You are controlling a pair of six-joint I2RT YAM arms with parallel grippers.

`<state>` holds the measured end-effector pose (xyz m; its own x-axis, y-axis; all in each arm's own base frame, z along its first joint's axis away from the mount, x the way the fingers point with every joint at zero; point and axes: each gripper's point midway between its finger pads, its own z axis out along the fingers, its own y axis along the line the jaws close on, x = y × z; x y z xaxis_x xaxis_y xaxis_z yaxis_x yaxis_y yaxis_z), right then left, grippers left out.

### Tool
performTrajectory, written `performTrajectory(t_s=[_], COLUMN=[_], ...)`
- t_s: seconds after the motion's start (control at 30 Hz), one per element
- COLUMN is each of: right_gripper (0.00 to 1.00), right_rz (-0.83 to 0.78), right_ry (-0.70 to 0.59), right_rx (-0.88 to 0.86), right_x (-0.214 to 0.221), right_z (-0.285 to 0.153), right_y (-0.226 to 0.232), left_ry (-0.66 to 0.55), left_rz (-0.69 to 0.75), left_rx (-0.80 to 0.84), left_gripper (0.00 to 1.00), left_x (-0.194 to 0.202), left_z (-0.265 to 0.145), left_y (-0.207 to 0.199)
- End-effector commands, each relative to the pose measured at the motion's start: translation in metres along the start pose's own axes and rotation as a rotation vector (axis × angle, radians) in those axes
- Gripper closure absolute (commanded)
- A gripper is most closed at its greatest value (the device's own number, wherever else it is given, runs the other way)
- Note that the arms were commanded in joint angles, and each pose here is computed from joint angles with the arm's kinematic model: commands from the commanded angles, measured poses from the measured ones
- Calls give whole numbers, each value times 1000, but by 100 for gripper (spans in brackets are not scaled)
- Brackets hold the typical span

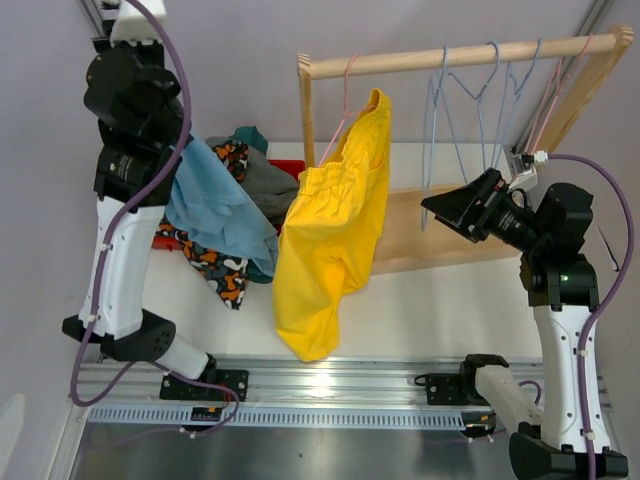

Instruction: Remove the shorts from the hanger

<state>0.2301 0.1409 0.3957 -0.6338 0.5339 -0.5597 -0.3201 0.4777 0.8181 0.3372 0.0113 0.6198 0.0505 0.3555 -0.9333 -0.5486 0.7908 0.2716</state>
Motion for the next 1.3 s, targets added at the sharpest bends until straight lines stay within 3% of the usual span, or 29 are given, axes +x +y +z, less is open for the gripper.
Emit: performTrajectory(t_s=[0.0,0.03,0.07,0.1,0.23,0.3,0.33,0.4,0.43,0.63,0.77,0.8,0.87,0.9,1.0,1.13,1.27], right_gripper=[1,1,1,1,1,1,1,1,1,0,1,1,1,1,1,2,3], right_rz=[-41,-49,-62,-79,-179,-233,-259,-301,-318,-391,-392,-400,-386,-388,-371,-361,-341], right_ry=[10,15,13,11,-12,-36,-41,-70,-69,-75,-28,-31,-7,-5,-25,-52,-56], right_rx=[-43,-49,-53,-64,-211,-273,-317,-370,-378,-459,-458,-473,-437,-429,-372,-287,-244], right_x=[5,7,7,6,0,-4,-5,-11,-14,-27,-32,-32,-34,-34,-45,-53,-50], right_z=[-1,-1,-1,-2,-9,-17,-18,-23,-19,-6,42,46,76,84,114,142,165], right_y=[6,6,7,11,53,78,92,117,121,179,186,195,186,184,171,150,134], left_ry=[-2,47,66,113,249,301,333,362,366,409,397,446,372,422,378,395,363], left_rz=[-228,-215,-307,-301,-249,-220,-223,-253,-268,-328,-373,-356,-396,-375,-409,-434,-447], left_rx=[-22,-13,22,111,198,246,268,304,330,385,460,478,503,516,555,618,630], left_gripper=[100,100,100,100,98,67,37,9,1,1,1,1,1,1,1,1,1], left_x=[13,36,47,68,135,159,173,183,182,183,178,203,183,210,206,230,232], left_z=[38,54,64,76,101,101,99,94,90,53,13,0,-21,-33,-63,-99,-114], left_y=[-6,-4,-14,-40,-85,-103,-111,-121,-125,-116,-104,-111,-94,-99,-87,-88,-81])
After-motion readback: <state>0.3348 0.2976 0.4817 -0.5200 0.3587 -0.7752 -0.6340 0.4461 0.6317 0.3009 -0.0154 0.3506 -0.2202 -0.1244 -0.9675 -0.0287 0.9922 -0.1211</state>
